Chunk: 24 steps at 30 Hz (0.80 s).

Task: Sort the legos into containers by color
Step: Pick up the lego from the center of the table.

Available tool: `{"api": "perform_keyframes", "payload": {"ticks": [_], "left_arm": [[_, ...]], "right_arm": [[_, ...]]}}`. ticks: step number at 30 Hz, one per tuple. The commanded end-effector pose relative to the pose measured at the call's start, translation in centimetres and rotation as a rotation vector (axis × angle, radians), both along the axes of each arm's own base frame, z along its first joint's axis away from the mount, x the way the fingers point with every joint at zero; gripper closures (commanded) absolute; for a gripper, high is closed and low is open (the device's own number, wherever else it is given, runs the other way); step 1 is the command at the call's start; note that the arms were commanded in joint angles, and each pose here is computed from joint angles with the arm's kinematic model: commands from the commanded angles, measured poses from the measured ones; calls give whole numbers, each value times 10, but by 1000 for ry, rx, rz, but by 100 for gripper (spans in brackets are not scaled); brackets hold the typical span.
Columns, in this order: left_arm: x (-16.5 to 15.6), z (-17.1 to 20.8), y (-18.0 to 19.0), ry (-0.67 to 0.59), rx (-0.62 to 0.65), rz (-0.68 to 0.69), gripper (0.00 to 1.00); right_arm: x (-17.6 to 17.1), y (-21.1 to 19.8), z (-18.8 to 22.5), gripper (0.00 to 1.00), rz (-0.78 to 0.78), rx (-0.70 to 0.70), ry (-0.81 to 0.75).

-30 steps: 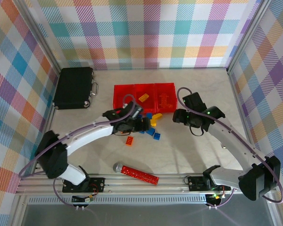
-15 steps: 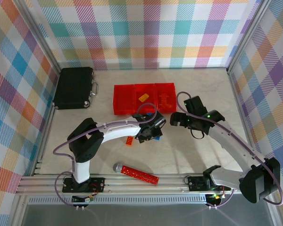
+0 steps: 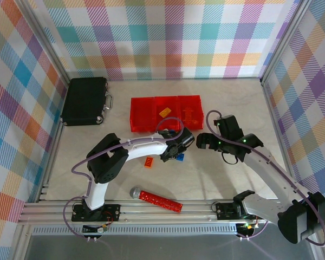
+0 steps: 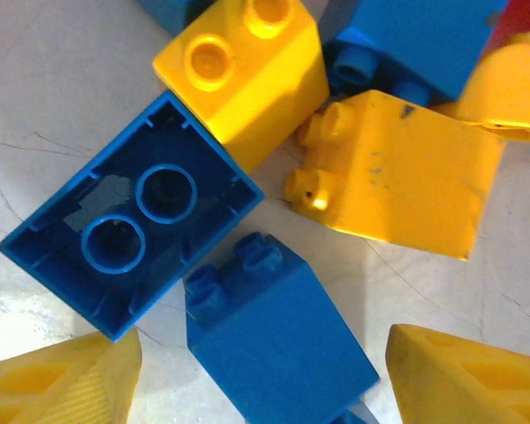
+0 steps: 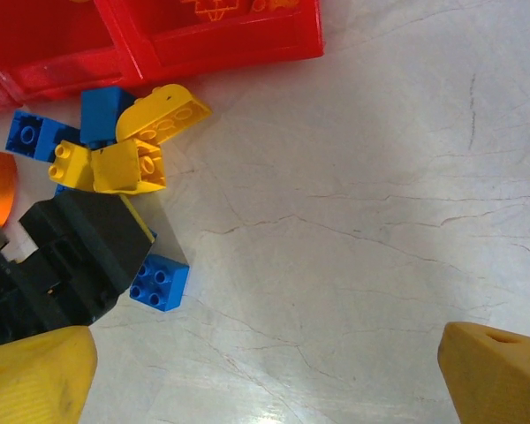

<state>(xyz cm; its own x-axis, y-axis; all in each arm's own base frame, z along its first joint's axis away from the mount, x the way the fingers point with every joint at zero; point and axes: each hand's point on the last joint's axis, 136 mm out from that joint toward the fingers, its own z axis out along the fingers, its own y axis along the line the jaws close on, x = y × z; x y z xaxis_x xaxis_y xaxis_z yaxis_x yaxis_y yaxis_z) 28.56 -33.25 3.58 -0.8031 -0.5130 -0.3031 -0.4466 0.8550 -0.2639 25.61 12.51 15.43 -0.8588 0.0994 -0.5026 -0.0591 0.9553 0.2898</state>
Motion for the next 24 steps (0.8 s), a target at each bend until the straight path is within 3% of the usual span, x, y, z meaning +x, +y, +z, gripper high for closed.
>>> {"api": "perform_keyframes", "payload": {"ticks": [1,11,24], "left_arm": [[4,-4,4,-14,37,50,28],[12,-17,-2,-29,52,67,38],[11,-11,7,-56,65,52,77]], "right_arm": [[1,2,7,1,26,27,-45],[-3,-3,0,1,18,32,-49],[-8,-14,-8,1,-14,18,-48]]}}
